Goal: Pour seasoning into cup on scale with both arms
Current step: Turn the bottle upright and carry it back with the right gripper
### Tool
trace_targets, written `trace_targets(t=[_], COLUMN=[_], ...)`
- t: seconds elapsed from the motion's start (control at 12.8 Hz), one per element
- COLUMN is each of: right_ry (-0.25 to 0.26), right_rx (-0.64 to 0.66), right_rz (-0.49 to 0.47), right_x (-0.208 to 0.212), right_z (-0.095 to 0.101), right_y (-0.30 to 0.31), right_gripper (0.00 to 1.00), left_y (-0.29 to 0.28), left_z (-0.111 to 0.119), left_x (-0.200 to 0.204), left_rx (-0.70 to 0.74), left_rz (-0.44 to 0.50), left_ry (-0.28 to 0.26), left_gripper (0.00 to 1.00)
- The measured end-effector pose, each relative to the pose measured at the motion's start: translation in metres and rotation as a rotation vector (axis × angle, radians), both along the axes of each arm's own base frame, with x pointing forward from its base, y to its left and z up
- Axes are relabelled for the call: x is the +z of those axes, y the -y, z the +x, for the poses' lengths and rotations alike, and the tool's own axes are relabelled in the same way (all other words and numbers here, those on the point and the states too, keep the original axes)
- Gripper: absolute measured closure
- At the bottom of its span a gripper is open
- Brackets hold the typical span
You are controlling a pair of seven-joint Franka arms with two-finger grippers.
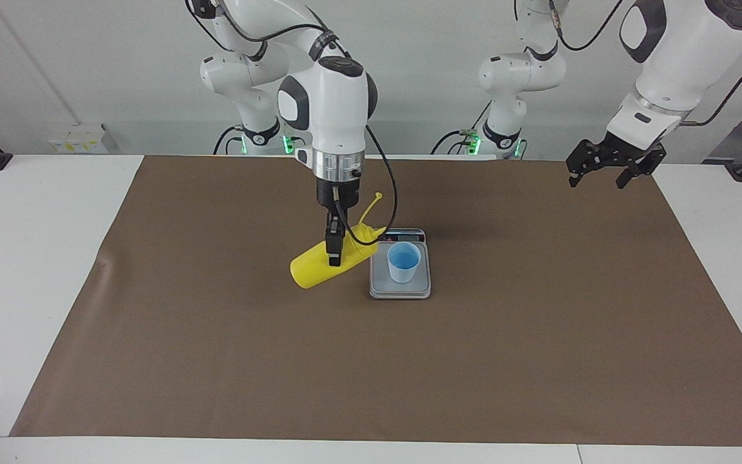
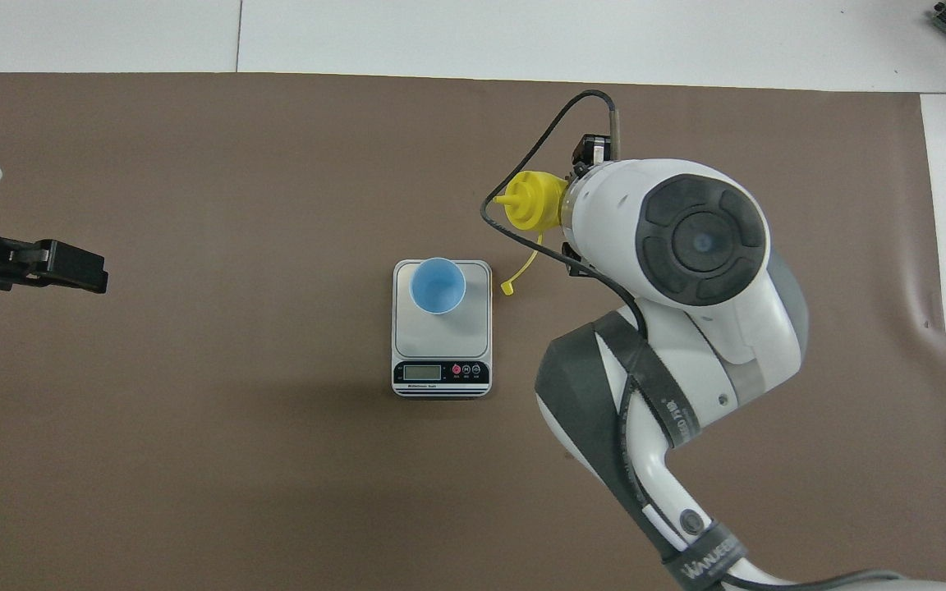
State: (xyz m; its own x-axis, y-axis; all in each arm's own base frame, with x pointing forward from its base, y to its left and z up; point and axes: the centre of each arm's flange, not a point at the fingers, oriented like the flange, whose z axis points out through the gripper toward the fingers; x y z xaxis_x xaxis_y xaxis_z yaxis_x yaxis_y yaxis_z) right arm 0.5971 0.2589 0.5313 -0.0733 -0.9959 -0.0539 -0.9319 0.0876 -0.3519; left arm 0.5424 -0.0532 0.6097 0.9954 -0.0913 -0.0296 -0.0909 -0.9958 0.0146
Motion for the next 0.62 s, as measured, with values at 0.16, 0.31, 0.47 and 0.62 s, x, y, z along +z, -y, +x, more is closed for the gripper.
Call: trace_targets(t=[0.16,0.31,0.47,0.62], right_ry=[-0.054,-0.124,-0.177,-0.214], right_rx=[0.027,0.072,0.106,0.121], right_rz=[0.036,0.083,0.142,0.193], right_x=[0.006,0.008,0.009,0.009], right_z=[0.002,0.003,0.005,0.008], right_y=[0.023,0.049,0.079,0.107], right_gripper=[0.53,0.53,0.53,0.53], left_y=[0.0,0.0,0.0,0.0], left_z=[0.0,0.0,0.0,0.0], left_x=[0.0,0.0,-0.001,-0.002], left_rx=[0.0,0.0,0.0,-0.008], left_rz=[0.0,0.0,0.0,0.0], left_ry=[0.0,-0.001,-0.002,-0.002], left_gripper=[0.0,0.0,0.0,0.0])
